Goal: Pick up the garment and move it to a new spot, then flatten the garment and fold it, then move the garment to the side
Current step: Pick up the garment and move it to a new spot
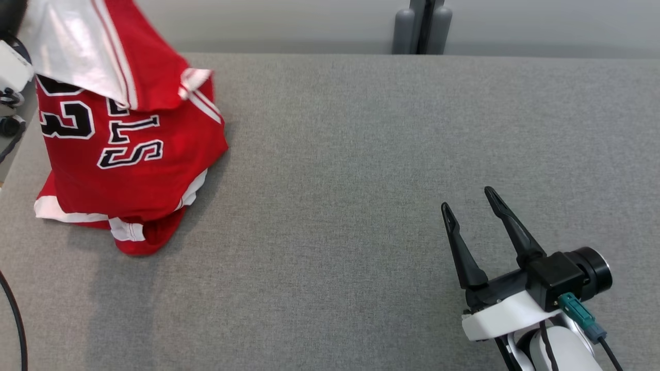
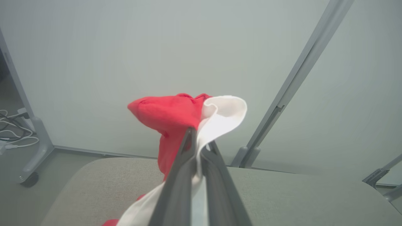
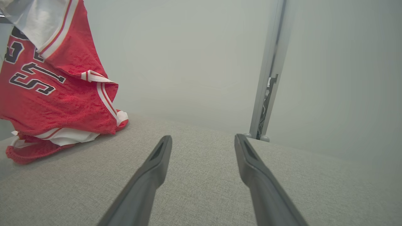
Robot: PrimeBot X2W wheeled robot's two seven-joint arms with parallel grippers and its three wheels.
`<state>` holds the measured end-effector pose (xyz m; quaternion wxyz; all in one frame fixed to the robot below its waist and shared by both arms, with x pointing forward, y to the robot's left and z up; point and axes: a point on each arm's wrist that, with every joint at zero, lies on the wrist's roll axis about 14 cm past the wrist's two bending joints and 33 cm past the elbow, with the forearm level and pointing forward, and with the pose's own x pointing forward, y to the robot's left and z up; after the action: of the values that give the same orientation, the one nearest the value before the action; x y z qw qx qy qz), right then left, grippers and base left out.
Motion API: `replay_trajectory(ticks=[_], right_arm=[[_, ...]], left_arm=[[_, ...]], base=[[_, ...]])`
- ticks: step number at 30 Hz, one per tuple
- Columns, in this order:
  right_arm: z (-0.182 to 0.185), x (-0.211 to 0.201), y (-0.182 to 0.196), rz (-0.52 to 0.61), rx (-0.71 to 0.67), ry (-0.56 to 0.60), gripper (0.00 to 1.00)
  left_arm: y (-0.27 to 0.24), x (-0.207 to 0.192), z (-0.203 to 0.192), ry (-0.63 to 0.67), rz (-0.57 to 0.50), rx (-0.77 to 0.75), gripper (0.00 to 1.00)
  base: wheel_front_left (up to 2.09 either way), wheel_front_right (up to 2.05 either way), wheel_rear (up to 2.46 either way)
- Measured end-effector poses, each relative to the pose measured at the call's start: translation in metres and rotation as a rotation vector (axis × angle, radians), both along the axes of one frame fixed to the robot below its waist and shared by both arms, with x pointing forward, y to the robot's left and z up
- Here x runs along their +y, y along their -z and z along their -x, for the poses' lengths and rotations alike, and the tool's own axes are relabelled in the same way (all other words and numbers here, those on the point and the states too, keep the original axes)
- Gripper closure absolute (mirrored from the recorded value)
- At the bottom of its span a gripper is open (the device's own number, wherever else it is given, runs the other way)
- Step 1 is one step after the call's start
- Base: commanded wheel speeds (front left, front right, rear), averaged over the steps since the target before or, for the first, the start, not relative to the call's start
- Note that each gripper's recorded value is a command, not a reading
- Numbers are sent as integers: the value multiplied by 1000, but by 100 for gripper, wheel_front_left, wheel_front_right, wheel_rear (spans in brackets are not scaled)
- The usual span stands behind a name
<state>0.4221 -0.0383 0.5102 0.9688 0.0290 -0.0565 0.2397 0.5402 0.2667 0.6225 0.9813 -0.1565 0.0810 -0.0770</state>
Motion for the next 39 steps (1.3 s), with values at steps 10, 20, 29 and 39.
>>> replay_trajectory(ticks=[10,20,29,39], right_arm=[[18,-8,-16,0,-32,21,0],[24,-27,-25,-2,-55,78,0],[28,-74,-37,0,-88,216,0],[39,-124,-63,7,-168,365,0]], left_arm=[[-121,-10,8,-51,29,-437,100],[-186,-77,18,92,128,-680,100],[-173,-148,16,263,172,-627,100],[-148,-206,25,378,208,-583,100]], base=[[0,0,0],[0,0,0],[0,0,0],[0,0,0]])
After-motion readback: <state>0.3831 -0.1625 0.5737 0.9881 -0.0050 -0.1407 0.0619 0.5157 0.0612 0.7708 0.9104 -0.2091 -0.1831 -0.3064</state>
